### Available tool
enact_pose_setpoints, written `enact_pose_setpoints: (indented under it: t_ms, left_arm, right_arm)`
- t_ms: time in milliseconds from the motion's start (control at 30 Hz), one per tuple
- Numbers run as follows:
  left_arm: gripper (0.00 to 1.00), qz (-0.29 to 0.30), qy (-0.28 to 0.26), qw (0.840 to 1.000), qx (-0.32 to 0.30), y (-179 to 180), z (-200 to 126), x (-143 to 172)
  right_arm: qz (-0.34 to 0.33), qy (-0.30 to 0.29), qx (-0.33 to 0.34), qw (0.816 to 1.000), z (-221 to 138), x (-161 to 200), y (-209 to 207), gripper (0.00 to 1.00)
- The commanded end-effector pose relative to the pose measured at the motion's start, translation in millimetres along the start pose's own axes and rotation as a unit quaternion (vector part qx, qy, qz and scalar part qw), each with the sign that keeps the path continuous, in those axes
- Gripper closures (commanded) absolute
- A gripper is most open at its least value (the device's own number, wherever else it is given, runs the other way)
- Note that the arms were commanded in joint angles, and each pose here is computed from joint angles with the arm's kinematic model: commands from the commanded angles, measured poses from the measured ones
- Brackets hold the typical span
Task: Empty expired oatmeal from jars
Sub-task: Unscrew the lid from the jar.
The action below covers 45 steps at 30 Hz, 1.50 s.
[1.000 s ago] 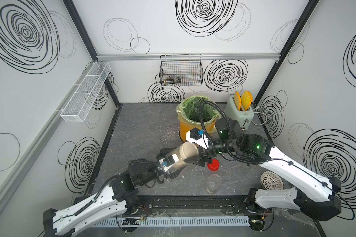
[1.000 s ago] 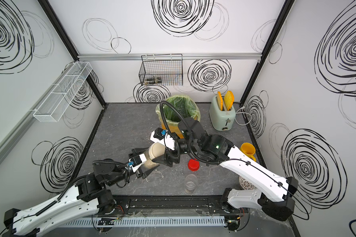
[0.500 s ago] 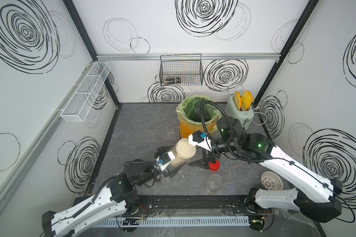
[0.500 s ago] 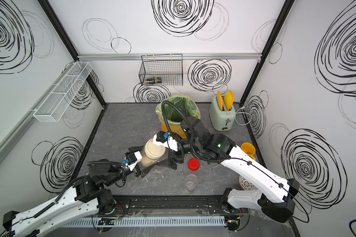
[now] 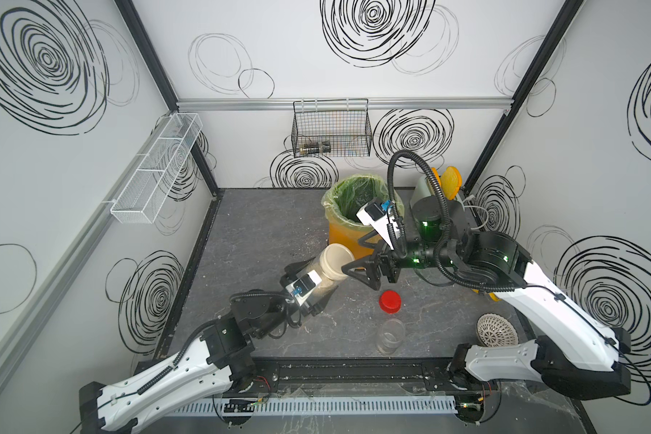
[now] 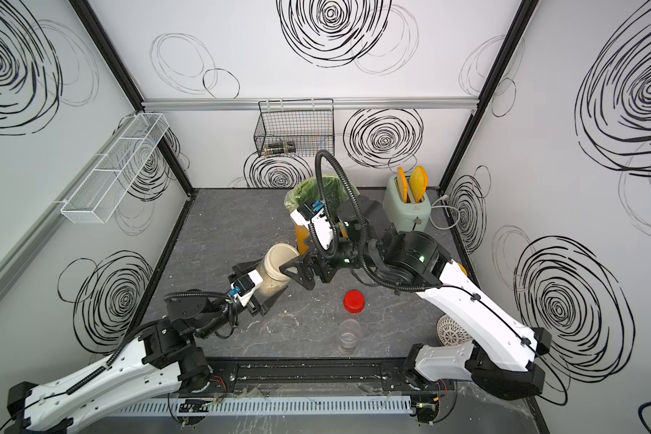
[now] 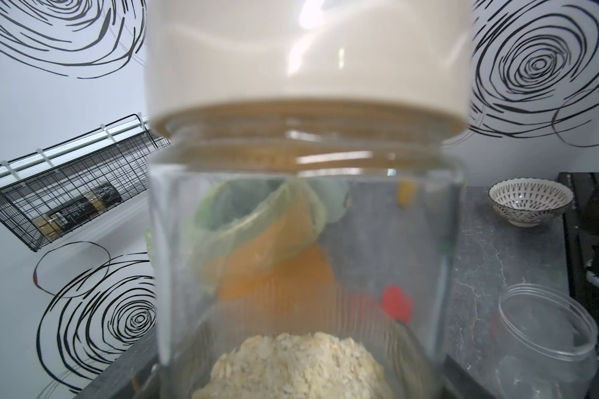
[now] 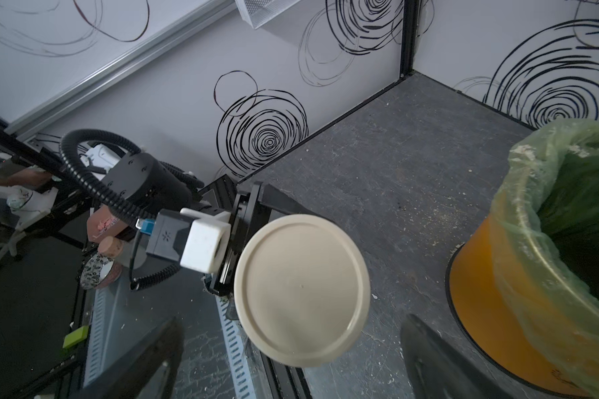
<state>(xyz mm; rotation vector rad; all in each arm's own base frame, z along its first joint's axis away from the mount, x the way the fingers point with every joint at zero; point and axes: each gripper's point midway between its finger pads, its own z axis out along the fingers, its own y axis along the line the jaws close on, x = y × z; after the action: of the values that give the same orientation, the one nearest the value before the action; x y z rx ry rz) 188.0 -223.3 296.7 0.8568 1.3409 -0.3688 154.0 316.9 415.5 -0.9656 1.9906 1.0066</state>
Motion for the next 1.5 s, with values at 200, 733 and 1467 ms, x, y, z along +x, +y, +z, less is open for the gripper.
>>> enact_pose_setpoints:
  t_ms: [200,733,1467]
  left_arm:
    - [1.0,0.011,-0.085,0.995,-0.049,19.4,-1.8,-50.8]
    - [1.0,0.015,-0.083,0.995,-0.046,15.9,-2.9,-50.9]
    - [1.0,-0.004,-0.086,0.996,0.004,4.1,-7.6,-54.0]
  right_arm:
    - [0.041,0.076,0.032,0.996,24.8,9.9,-3.3,0.02]
    - [0.033,0.126,0.046,0.99,35.8,35.4,-13.3,0.01]
    - [-0.13,0.056,-0.042,0.989,23.1,32.1,22.3,0.55]
